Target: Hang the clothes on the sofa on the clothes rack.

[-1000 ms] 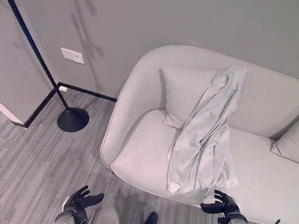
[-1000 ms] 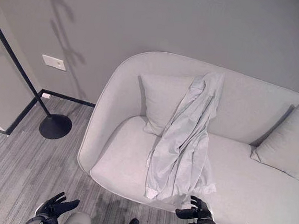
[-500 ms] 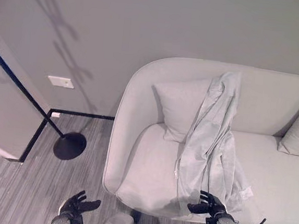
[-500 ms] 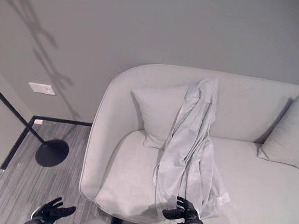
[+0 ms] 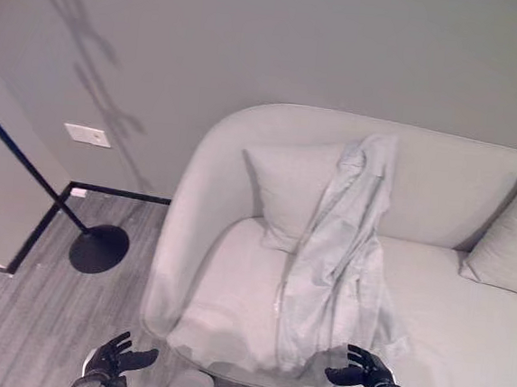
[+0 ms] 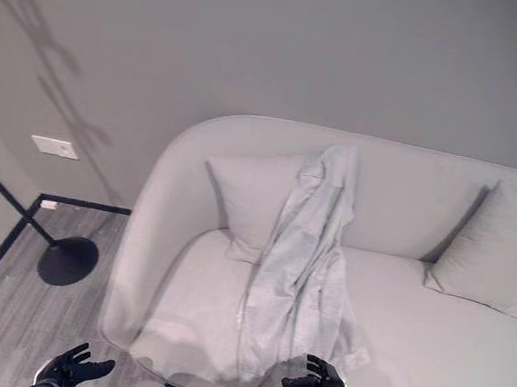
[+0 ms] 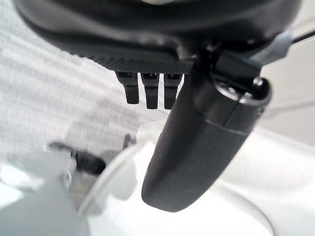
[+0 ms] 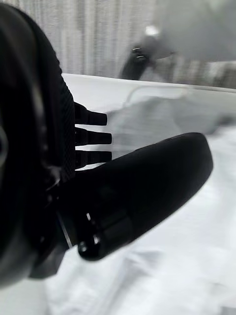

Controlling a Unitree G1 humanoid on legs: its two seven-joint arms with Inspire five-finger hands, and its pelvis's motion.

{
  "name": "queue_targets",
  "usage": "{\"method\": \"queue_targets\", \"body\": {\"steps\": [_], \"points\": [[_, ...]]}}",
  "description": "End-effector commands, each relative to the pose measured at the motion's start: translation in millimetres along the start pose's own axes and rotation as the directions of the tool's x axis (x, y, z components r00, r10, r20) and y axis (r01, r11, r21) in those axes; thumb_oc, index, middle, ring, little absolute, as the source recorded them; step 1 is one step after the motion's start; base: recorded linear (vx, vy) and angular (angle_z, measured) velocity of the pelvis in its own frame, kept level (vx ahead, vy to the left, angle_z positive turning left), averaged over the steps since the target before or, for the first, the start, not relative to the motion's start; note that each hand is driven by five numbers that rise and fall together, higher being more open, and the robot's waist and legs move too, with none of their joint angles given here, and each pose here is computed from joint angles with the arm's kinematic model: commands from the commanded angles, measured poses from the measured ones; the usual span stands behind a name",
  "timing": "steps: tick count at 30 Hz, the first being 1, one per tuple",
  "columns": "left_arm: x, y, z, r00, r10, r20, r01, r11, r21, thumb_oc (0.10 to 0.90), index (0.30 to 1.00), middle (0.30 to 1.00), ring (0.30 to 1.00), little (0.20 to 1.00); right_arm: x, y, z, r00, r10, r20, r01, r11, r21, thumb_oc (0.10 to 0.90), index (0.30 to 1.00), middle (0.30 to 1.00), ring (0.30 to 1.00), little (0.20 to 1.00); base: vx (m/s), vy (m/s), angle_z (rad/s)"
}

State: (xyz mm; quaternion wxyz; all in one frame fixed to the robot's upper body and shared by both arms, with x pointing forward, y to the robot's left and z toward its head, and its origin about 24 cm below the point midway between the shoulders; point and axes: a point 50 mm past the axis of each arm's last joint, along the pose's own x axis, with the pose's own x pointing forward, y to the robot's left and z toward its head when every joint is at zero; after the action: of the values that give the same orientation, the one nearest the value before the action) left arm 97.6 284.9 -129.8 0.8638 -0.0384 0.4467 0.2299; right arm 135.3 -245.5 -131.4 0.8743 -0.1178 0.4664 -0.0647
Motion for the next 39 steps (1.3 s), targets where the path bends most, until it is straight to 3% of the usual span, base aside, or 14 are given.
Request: {"method": "queue_targets", "body": {"steps": [1,10,17,23,25,26,28,34,35,37,39], "points": [[5,-41,70,0.958,-0.136,0.254,0.134,0.991,0.024,0.8,0.9,0.9,0.9,0.9,-4,-70,61,0.946,-0.23,0.227,0.228,0.973,0.036,0.8,0.9,0.9,0.9,0.9,0.0,-0.331,0.47],[-1,-63,100,0.912,-0.193,0.362,0.173,0.981,0.088,0.8,0.9,0.9,0.9,0.9,-7,-93,84,0.901,-0.337,0.274,0.329,0.941,0.073,0.8,0.9,0.9,0.9,0.9,0.06,-0.064,0.16],[-25,-68,179,0.75,-0.269,0.605,0.148,0.958,0.244,0.8,0.9,0.9,0.9,0.9,-20,-113,143,0.808,-0.38,0.451,0.358,0.924,0.137,0.8,0.9,0.9,0.9,0.9,0.1,0.201,-0.56],[-53,-78,260,0.573,-0.292,0.766,0.0,0.935,0.356,0.8,0.9,0.9,0.9,0.9,-38,-115,214,0.692,-0.362,0.624,0.343,0.926,0.157,0.8,0.9,0.9,0.9,0.9,0.0,0.05,-0.39],[-57,-80,270,0.551,-0.285,0.784,-0.019,0.935,0.353,0.8,0.9,0.9,0.9,0.9,-42,-120,222,0.672,-0.369,0.642,0.351,0.922,0.163,0.8,0.9,0.9,0.9,0.9,0.1,-0.214,0.15],[-58,-80,280,0.543,-0.274,0.794,-0.057,0.931,0.36,0.8,0.9,0.9,0.9,0.9,-54,-133,236,0.62,-0.409,0.67,0.39,0.901,0.189,0.8,0.9,0.9,0.9,0.9,0.18,-0.273,0.11],[-63,-79,285,0.514,-0.264,0.817,-0.059,0.938,0.34,0.8,0.9,0.9,0.9,0.9,-54,-130,236,0.617,-0.404,0.675,0.381,0.904,0.192,0.8,0.9,0.9,0.9,0.9,0.18,-0.274,0.18],[-96,-124,334,0.357,-0.332,0.873,-0.097,0.916,0.389,0.8,0.9,0.9,0.9,0.9,-82,-143,279,0.49,-0.422,0.762,0.371,0.893,0.256,0.8,0.9,0.9,0.9,0.9,-0.05,-0.174,0.77],[-111,-129,358,0.304,-0.331,0.893,-0.136,0.913,0.385,0.8,0.9,0.9,0.9,0.9,-98,-142,313,0.424,-0.417,0.804,0.355,0.893,0.276,0.8,0.9,0.9,0.9,0.9,-0.11,0.024,0.52],[-122,-124,380,0.274,-0.301,0.913,-0.175,0.918,0.355,0.8,0.9,0.9,0.9,0.9,-109,-136,343,0.397,-0.393,0.83,0.336,0.903,0.267,0.8,0.9,0.9,0.9,0.9,-0.11,0.052,0.14],[-131,-123,398,0.261,-0.282,0.923,-0.186,0.924,0.334,0.8,0.9,0.9,0.9,0.9,-113,-142,363,0.422,-0.412,0.807,0.329,0.9,0.287,0.8,0.9,0.9,0.9,0.9,-0.06,0.036,-0.11]]}}
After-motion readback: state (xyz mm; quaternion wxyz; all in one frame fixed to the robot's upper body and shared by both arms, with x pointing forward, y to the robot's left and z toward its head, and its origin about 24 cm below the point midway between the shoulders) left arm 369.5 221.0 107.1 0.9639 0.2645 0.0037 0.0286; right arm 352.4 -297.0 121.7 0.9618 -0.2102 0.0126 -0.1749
